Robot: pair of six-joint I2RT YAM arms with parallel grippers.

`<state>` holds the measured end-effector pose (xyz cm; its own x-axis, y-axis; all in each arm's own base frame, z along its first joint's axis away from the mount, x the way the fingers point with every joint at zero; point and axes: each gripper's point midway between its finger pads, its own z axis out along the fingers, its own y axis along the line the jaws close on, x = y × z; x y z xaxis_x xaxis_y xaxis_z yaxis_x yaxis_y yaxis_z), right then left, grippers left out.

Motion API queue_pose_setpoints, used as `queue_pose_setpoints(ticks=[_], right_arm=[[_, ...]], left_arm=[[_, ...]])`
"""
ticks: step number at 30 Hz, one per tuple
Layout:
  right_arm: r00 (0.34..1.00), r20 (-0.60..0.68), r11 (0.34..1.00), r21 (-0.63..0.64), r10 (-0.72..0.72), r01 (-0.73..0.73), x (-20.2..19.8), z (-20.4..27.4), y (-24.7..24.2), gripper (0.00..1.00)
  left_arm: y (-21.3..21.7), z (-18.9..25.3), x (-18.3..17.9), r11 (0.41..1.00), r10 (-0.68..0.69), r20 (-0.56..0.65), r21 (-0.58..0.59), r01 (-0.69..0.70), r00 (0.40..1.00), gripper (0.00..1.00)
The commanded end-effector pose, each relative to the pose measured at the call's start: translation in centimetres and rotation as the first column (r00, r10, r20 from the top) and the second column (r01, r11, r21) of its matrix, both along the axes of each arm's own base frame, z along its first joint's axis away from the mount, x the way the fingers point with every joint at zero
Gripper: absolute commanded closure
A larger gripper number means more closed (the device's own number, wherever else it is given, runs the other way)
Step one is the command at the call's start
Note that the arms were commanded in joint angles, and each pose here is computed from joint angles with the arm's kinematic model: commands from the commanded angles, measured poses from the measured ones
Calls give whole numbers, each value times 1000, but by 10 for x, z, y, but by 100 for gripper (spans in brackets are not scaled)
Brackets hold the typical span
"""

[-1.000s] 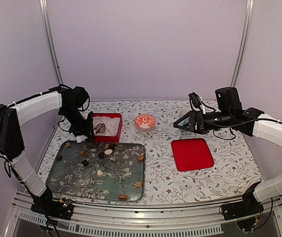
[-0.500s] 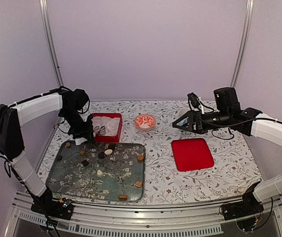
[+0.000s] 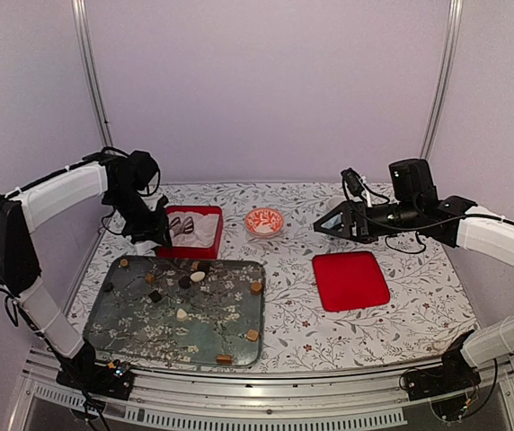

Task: Pack the chocolate

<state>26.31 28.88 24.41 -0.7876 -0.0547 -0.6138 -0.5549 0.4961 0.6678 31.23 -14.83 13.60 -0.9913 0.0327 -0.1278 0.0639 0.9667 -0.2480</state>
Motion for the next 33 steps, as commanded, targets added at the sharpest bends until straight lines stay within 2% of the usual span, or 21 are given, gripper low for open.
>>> queue_pose_setpoints(ticks=[1,8,15,18,24,33], right_arm=[[999,54,999,36,6,-8,5,21,3,1],[997,67,999,45,25,-28,0,25,2,1],[997,71,998,52,41,-45,-7,25,1,1],[997,71,997,53,44,-48,-9,24,0,1],[996,71,997,57,45,-49,-12,24,-1,1],[997,68,998,58,28,-32,-14,24,-5,1]], left_arm=[[-2,46,4,998,9,118,-58,-2,993,62],[-11,57,-34,995,-48,119,-83,59,992,62],[-22,34,-93,992,-93,19,-81,94,996,62],[-21,21,-105,993,-84,-13,-83,83,996,62],[-21,-7,-106,994,-92,-47,-60,90,995,61],[-26,-26,-92,988,-154,-61,-12,153,986,61]])
